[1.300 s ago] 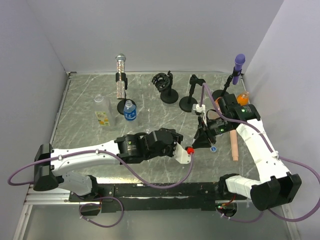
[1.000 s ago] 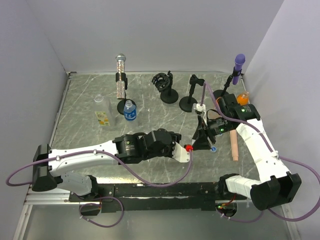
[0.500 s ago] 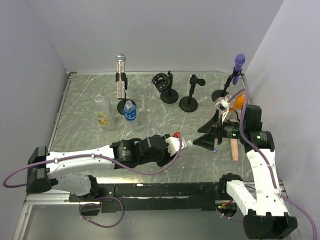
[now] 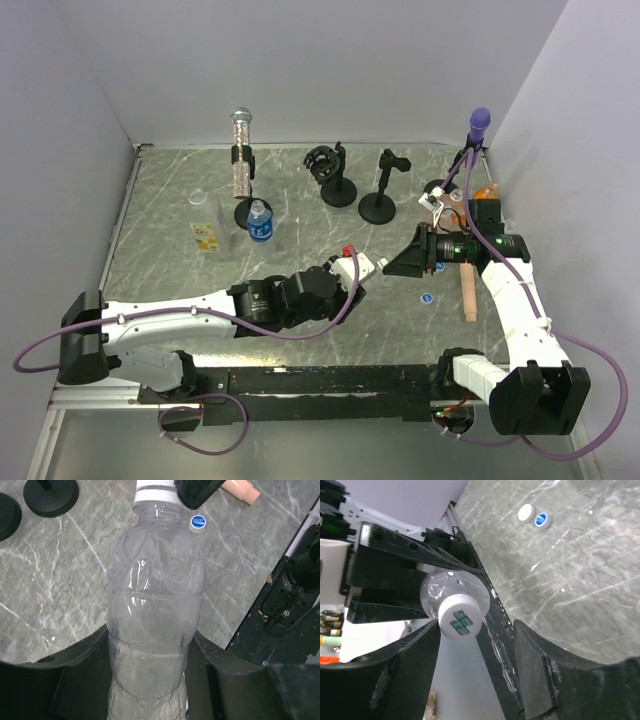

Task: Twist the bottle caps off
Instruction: Unscrew the bottle cap from the plastic bottle.

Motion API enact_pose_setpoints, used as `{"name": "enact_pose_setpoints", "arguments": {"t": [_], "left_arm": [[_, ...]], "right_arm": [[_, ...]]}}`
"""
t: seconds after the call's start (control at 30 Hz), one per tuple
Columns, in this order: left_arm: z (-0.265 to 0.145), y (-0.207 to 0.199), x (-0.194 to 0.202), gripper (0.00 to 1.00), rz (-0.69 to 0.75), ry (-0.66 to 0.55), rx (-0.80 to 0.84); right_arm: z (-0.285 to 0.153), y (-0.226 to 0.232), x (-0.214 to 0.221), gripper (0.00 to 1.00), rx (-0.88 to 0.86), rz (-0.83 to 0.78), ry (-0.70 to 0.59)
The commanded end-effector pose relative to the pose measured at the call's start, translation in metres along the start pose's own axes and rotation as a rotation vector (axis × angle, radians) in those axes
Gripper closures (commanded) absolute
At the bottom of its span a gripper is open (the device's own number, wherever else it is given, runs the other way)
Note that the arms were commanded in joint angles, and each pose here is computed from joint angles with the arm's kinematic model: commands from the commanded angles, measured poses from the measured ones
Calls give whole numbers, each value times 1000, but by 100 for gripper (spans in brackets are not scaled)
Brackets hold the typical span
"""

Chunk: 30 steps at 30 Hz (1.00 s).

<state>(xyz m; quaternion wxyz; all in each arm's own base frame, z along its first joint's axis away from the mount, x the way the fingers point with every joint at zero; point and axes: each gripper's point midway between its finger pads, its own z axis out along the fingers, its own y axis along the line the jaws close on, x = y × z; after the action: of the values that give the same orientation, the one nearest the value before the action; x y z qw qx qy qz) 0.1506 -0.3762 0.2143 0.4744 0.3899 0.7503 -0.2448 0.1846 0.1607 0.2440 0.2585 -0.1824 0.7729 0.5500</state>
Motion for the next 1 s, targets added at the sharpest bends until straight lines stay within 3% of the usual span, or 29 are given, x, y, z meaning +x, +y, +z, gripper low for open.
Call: {"name": "enact_pose_setpoints", "arguments": {"t": [0.0,0.6,0.67,0.8,0.97], "left_arm": [[3,-6,-23,65,-35,-92,12],[-3,-4,-24,65,-1,-147,47],[-2,-4,-22,65,4,-142,52],[-3,-1,-17,65,25,-136,63],[-15,5,-24,62,10,-210,235]], "right_arm": [[-2,26,-15,35,-84,-22,-12],[-1,33,-14,51,-141,5,6],[-1,35,-16,55,-144,-1,6],[-2,40,-16,77,-169,-24,12],[1,60,-2,88,-221,-225,76]]}}
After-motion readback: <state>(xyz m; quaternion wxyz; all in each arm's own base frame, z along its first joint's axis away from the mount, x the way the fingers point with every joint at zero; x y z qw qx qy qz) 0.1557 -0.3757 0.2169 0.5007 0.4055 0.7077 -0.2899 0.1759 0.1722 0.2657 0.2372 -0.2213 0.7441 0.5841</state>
